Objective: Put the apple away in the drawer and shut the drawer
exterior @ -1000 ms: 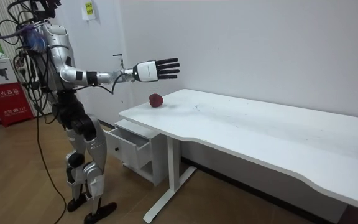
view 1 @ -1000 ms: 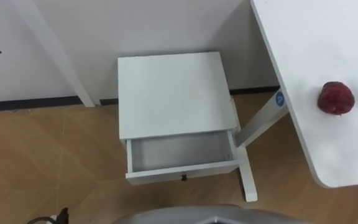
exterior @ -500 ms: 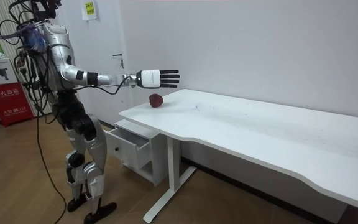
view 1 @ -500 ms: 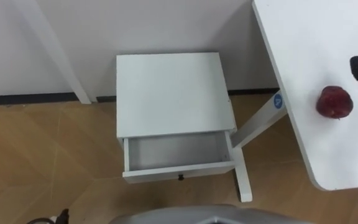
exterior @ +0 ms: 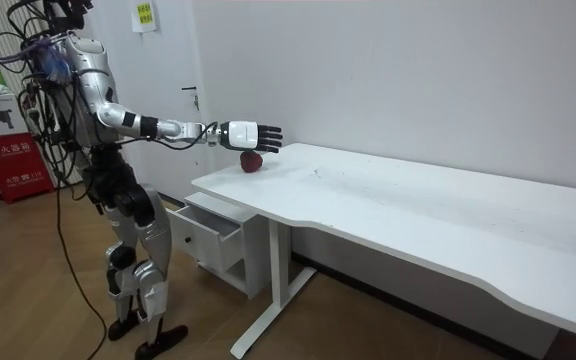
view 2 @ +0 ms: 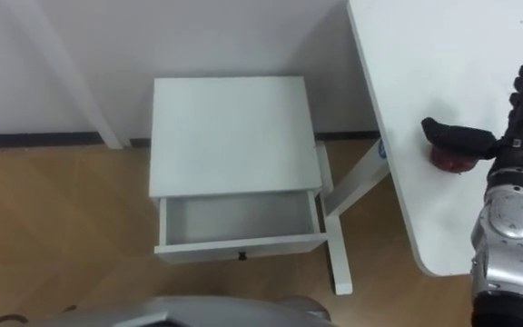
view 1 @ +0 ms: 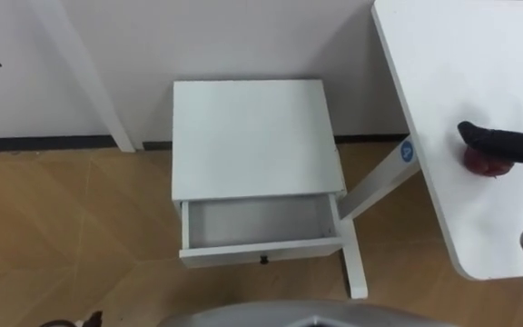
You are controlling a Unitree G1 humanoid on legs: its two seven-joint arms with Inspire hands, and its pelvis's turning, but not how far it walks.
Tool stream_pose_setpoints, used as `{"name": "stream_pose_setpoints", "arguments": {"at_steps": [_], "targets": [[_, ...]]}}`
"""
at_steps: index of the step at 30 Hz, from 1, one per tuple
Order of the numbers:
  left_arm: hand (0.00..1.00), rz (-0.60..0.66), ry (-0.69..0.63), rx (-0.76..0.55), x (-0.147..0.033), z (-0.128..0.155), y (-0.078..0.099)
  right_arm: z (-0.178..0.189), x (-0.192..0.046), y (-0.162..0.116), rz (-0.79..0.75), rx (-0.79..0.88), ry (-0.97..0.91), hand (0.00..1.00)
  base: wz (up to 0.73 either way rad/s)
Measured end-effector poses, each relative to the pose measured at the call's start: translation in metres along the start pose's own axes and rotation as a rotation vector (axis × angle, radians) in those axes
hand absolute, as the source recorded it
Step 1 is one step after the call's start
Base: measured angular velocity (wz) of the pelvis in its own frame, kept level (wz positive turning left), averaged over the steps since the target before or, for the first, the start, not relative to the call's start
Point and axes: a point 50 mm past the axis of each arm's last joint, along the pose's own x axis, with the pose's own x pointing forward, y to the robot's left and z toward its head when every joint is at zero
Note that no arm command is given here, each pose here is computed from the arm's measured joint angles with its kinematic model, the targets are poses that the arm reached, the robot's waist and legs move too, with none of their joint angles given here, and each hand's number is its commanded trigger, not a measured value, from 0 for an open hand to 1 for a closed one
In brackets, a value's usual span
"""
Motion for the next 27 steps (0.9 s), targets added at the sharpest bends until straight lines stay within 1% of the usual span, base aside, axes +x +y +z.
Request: {"name": "stream_pose_setpoints", "arguments": {"at_steps": [6, 12, 22, 27], "targets": [[0.00, -0.013, -0.007, 0.009, 0.000, 0.002, 0.000, -0.001, 0.004, 0.006, 0.052, -0.009, 0.014, 0.00, 0.04], [0.00, -0.013, -0.003, 0.027, 0.001, 0.002, 0.003, -0.003, 0.003, 0.015, 0.120, -0.046, 0.021, 0.00, 0.00], [0.00, -0.010, 0.007, 0.058, 0.001, 0.001, 0.006, -0.003, 0.003, 0.017, 0.174, -0.208, 0.009, 0.00, 0.00], [0.00, -0.010, 0.006, 0.062, 0.001, 0.001, 0.006, -0.005, 0.003, 0.017, 0.174, -0.222, 0.014, 0.00, 0.01]]}}
